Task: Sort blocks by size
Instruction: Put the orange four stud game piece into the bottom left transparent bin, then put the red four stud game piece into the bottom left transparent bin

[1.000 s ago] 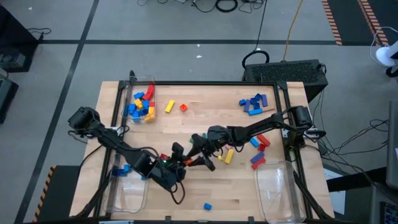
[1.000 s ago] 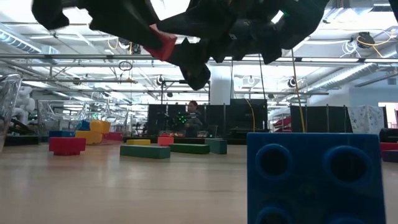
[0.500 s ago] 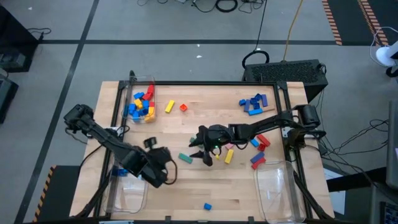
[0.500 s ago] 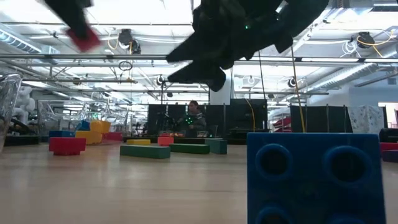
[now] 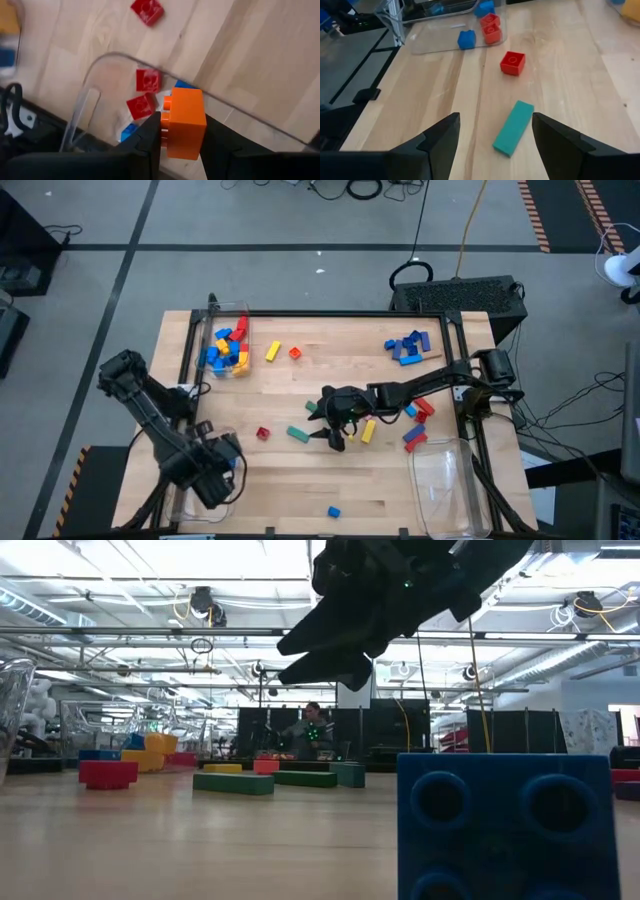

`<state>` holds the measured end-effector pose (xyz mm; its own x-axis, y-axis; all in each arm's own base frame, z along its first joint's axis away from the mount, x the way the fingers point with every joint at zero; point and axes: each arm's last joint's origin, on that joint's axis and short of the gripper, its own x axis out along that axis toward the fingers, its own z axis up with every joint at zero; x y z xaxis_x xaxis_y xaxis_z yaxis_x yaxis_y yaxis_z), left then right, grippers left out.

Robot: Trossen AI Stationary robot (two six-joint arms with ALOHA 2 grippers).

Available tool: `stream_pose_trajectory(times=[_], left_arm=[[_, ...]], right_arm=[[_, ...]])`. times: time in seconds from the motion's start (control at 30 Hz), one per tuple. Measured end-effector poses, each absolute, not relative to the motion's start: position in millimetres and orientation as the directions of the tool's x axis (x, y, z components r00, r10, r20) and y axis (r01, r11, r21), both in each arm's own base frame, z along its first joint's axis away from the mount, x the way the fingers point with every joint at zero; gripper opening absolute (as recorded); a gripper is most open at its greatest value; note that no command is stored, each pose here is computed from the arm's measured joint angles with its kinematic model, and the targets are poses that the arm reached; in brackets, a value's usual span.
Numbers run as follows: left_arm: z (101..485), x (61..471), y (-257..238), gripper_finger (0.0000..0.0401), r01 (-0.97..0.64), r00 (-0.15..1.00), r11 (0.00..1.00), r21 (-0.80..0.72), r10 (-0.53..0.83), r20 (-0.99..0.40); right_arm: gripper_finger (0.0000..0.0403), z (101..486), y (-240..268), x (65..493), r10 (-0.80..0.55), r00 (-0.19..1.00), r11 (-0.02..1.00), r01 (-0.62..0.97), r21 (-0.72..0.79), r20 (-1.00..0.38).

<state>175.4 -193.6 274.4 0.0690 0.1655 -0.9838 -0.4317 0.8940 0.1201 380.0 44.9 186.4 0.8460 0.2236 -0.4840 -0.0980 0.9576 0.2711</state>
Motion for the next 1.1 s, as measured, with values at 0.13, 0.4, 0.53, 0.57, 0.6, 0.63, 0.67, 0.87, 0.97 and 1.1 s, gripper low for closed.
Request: stream_pose_trajectory(times=[0.13, 0.4, 0.53, 0.57, 0.6, 0.63, 0.67, 0.87, 0.97, 1.1], left_arm=[[264.0, 166.1, -196.2, 0.0105, -0.445, 0.044, 0.882, 0.154, 0.194, -0.98], [246.0, 155.5, -194.1, 0.017, -0.509, -0.004, 0.834, 0.214, 0.246, -0.969], [245.6, 155.0, -193.4, 0.0221, -0.498, -0.01, 0.838, 0.223, 0.251, -0.968], [245.9, 154.2, -192.4, 0.0231, -0.491, -0.019, 0.839, 0.237, 0.261, -0.965], [246.2, 153.0, -191.1, 0.0238, -0.481, -0.034, 0.839, 0.254, 0.272, -0.962], [246.7, 151.7, -189.8, 0.0243, -0.477, -0.051, 0.836, 0.273, 0.283, -0.958], [247.2, 150.7, -188.2, 0.0245, -0.474, -0.066, 0.831, 0.292, 0.297, -0.953], [249.7, 151.3, -186.2, 0.0249, -0.476, -0.015, 0.831, 0.287, 0.319, -0.948], [249.7, 151.4, -186.3, 0.0249, -0.477, -0.014, 0.831, 0.285, 0.318, -0.948], [249.9, 151.4, -186.1, 0.0249, -0.477, -0.012, 0.831, 0.286, 0.319, -0.948]], right_arm=[[0.0235, 183.4, 44.6, 380.9, 0.221, 0.843, 0.959, -0.097, 0.267, -0.49], [0.0235, 149.8, 45.7, 393.2, 0.219, 0.839, 0.962, -0.101, 0.253, -0.497], [0.0235, 134.8, 47.0, 403.6, 0.225, 0.877, 0.959, -0.123, 0.254, -0.424], [0.0235, 131.7, 47.4, 407.5, 0.226, 0.878, 0.959, -0.124, 0.254, -0.423], [0.0235, 129.7, 48.0, 412.7, 0.226, 0.879, 0.96, -0.126, 0.252, -0.42], [0.0235, 127.3, 48.5, 417.6, 0.226, 0.877, 0.96, -0.127, 0.249, -0.423], [0.0235, 125.1, 49.4, 423.2, 0.226, 0.874, 0.961, -0.128, 0.246, -0.431], [0.0235, 113.9, 59.1, 467.8, 0.152, 0.829, 0.983, -0.068, 0.173, -0.538], [0.0235, 109.4, 58.7, 482.3, 0.075, 0.795, 0.993, -0.006, 0.116, -0.602], [0.0235, 103.7, 58.8, 493.5, 0.064, 0.796, 0.993, 0.009, 0.117, -0.602]])
